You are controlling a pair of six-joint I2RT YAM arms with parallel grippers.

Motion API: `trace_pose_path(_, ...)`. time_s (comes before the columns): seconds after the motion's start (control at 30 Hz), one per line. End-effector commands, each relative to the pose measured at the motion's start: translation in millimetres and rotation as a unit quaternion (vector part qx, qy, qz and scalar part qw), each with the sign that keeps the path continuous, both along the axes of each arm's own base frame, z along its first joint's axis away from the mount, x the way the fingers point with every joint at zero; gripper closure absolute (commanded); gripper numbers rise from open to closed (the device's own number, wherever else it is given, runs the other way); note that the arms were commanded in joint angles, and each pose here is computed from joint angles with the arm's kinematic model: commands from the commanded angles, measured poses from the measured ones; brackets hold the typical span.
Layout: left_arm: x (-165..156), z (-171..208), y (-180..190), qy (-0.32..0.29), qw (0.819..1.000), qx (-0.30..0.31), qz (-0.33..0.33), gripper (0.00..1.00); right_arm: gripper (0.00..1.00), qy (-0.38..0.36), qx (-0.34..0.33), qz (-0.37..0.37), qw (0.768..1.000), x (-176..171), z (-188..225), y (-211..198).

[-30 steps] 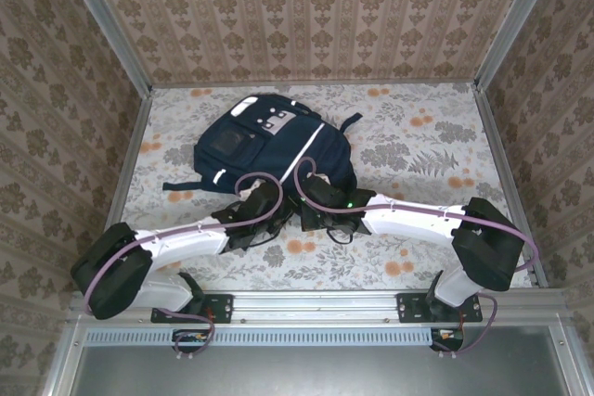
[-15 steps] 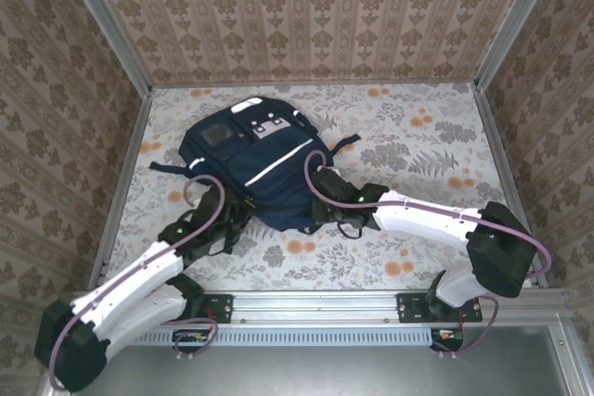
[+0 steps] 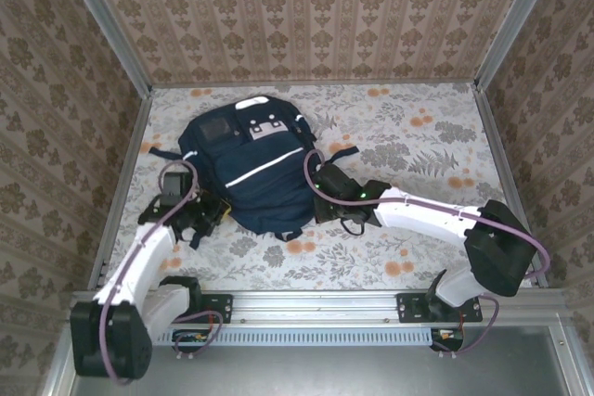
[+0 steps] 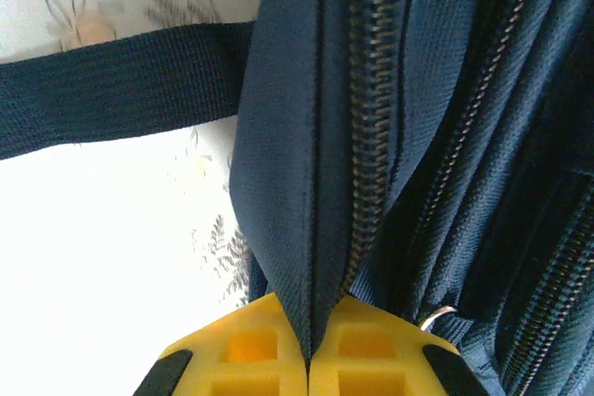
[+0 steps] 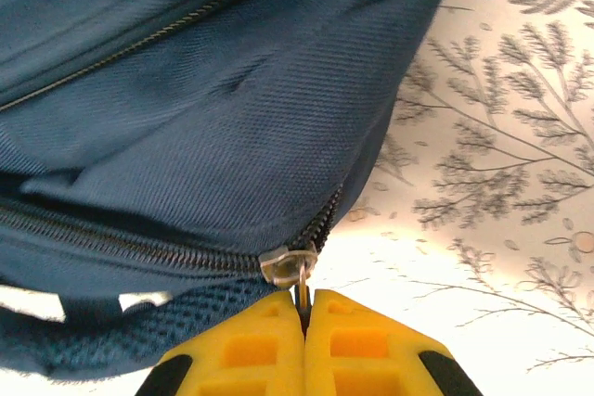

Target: Pack the student bag

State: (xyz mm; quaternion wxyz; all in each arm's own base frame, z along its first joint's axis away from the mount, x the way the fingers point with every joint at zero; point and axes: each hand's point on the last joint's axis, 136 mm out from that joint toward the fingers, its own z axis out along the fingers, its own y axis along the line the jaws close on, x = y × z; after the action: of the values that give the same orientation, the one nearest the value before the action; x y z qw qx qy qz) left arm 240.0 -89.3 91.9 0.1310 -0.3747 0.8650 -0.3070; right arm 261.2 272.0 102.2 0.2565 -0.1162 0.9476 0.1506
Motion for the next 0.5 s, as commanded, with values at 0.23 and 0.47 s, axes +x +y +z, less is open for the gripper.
trace_pose_path(0.23,40,29,58,-0.05,0.996,0.069,-0.012,0.64,1.0,0.035,0.027,0.078,0.996,-44,3,89)
trace_pose_path(0.47,-27,31,20,-0.005,0.999,0.032,-0.004,0.52,1.0,0.031,0.036,0.095,0.994,-41,1,108)
